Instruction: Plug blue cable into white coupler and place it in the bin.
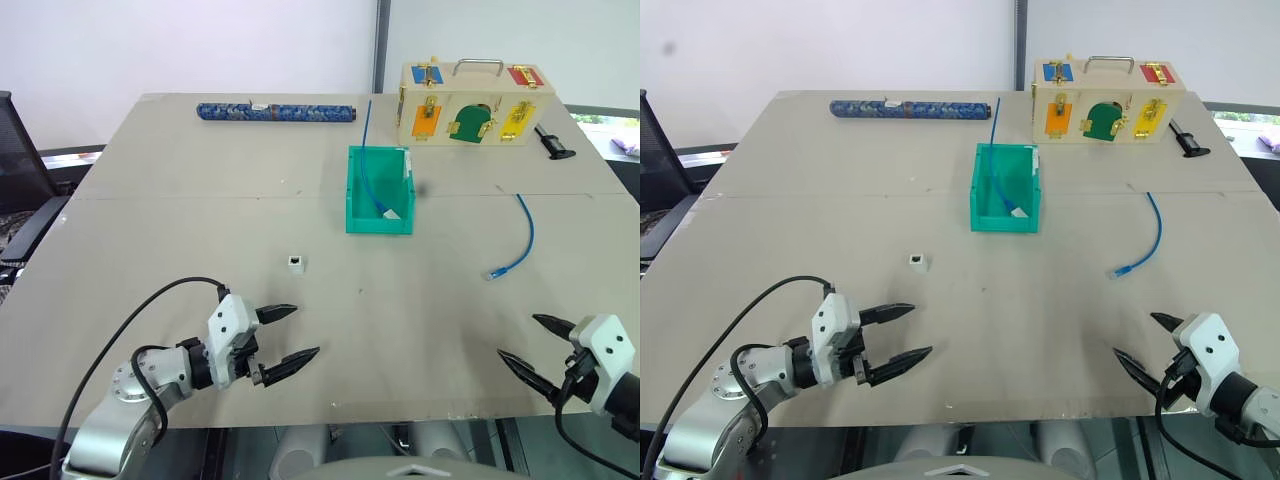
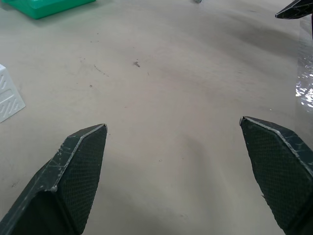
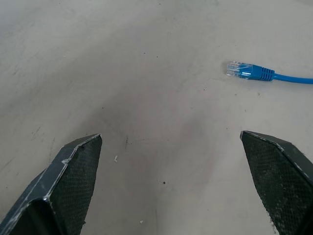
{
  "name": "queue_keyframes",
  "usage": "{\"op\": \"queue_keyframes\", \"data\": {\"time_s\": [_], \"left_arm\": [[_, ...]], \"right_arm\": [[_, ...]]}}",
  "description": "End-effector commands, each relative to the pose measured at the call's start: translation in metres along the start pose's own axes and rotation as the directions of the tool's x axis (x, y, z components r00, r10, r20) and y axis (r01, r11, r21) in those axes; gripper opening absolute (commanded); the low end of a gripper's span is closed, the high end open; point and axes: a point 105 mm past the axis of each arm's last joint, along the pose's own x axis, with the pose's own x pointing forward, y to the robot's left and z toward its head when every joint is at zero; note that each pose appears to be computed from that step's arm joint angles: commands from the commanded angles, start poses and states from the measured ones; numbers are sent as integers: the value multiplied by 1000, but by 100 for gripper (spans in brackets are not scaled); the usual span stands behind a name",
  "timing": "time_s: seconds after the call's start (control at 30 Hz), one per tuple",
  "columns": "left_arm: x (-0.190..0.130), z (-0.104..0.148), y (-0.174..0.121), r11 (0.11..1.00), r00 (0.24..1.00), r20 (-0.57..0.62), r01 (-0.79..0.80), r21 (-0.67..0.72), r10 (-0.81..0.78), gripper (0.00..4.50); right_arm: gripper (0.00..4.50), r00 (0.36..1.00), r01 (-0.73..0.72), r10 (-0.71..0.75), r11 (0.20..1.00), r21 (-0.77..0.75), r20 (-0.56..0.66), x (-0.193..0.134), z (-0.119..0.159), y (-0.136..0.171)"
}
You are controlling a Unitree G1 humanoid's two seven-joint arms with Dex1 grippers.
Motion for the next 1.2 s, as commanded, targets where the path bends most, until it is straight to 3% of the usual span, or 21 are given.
{"op": "queue_keyframes", "data": {"time_s": [0.03,0.2,0.4,0.53,0.73,0.97,1.07,1.2], "left_arm": [[0,8,0,1000,999,35,9,28,-10,446],[16,47,-1,998,987,159,43,-42,-36,446],[29,76,-18,980,970,152,174,100,-187,446],[32,82,-23,966,964,136,208,154,-230,450],[35,88,-25,964,961,151,206,171,-232,450],[36,89,-26,964,962,154,197,179,-226,450],[36,87,-24,965,964,154,191,178,-218,450],[34,82,-24,968,966,152,180,173,-207,450]], "right_arm": [[448,1000,14,-14,998,-66,9,-3,10,-9],[448,999,-1,-9,982,-187,-49,5,26,-29],[448,988,-99,50,930,-354,-144,24,47,-62],[285,967,-211,109,847,-488,-229,41,60,-87],[285,916,-368,156,694,-619,-370,67,65,-108],[285,848,-507,229,615,-604,-478,95,59,-112],[207,818,-559,285,601,-571,-500,104,57,-105],[18,790,-599,324,591,-540,-522,109,54,-100]]}}
